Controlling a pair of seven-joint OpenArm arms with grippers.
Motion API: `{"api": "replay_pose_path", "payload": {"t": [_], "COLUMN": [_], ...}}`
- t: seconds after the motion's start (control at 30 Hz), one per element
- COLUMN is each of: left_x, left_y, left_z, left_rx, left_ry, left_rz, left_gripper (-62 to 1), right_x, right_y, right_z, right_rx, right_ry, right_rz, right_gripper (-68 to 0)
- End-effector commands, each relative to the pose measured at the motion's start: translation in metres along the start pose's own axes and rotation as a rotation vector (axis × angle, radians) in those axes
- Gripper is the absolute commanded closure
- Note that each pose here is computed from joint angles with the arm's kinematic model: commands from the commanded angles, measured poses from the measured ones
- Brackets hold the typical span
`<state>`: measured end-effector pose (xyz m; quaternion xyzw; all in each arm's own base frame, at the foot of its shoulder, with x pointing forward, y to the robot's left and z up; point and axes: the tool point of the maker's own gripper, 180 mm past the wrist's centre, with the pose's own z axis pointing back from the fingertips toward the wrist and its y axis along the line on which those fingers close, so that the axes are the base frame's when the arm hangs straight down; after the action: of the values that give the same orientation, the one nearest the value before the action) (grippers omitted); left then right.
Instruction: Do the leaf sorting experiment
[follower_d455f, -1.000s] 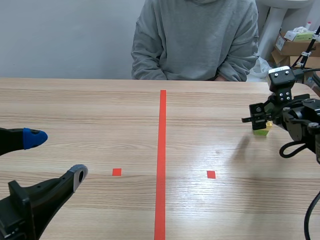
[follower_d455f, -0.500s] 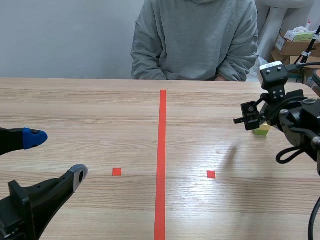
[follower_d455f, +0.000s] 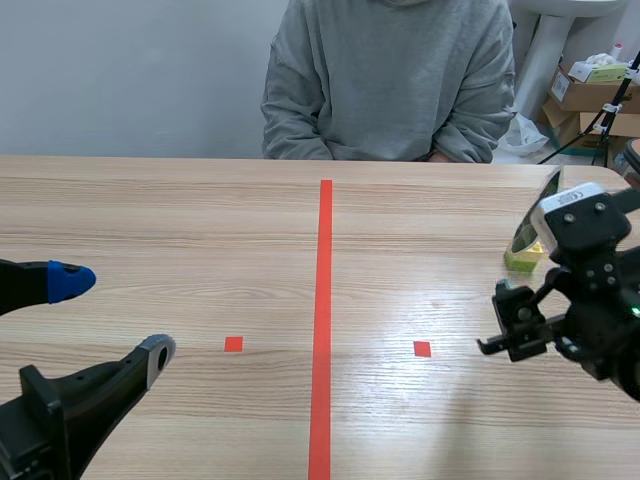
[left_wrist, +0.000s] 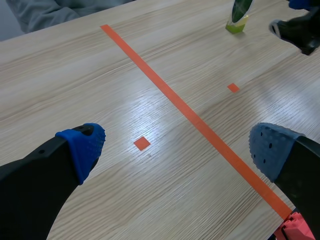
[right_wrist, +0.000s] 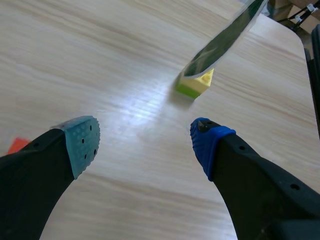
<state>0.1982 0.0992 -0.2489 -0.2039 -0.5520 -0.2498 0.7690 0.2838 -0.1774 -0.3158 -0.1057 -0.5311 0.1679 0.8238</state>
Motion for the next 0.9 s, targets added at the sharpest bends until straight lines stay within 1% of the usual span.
{"api": "replay_pose_path", "payload": {"t": [0.0, 0.1, 0.2, 0.37, 0.4, 0.47, 0.5, 0.6, 0.8, 0.87], "left_x": [0.011, 0.011, 0.011, 0.010, 0.011, 0.010, 0.011, 0.010, 0.010, 0.010], "left_y": [-0.002, -0.002, -0.002, -0.002, -0.002, -0.002, -0.002, -0.002, -0.002, -0.002], "left_z": [0.000, 0.000, 0.000, 0.000, 0.000, 0.000, 0.000, 0.000, 0.000, 0.000], "left_rx": [-0.002, -0.002, -0.002, -0.002, -0.002, -0.002, -0.002, -0.002, -0.002, -0.002], "left_ry": [-0.037, -0.037, -0.037, -0.036, -0.037, -0.036, -0.037, -0.036, -0.036, -0.036], "left_rz": [-0.001, -0.001, -0.001, -0.001, 0.000, 0.000, 0.000, -0.001, 0.000, 0.000], "left_gripper": [-61.7, -61.7, -61.7, -61.7, -61.7, -61.7, -61.7, -61.7, -61.7, -61.7], "right_x": [0.010, 0.018, 0.027, 0.038, 0.042, 0.050, 0.051, 0.056, 0.066, 0.066], "right_y": [-0.009, 0.006, 0.019, 0.035, 0.039, 0.045, 0.047, 0.045, 0.042, 0.042], "right_z": [0.009, 0.034, 0.056, 0.077, 0.081, 0.086, 0.088, 0.088, 0.083, 0.083], "right_rx": [-0.006, 0.077, 0.162, 0.315, 0.360, 0.426, 0.449, 0.452, 0.438, 0.438], "right_ry": [-0.034, -0.049, -0.061, -0.066, -0.076, -0.101, -0.107, -0.124, -0.155, -0.155], "right_rz": [0.021, 0.030, 0.039, -0.008, -0.011, -0.037, -0.041, -0.070, -0.069, -0.069], "right_gripper": [-38.0, -36.6, -36.6, -36.6, -36.6, -36.2, -35.7, -35.1, -35.1, -35.1]}}
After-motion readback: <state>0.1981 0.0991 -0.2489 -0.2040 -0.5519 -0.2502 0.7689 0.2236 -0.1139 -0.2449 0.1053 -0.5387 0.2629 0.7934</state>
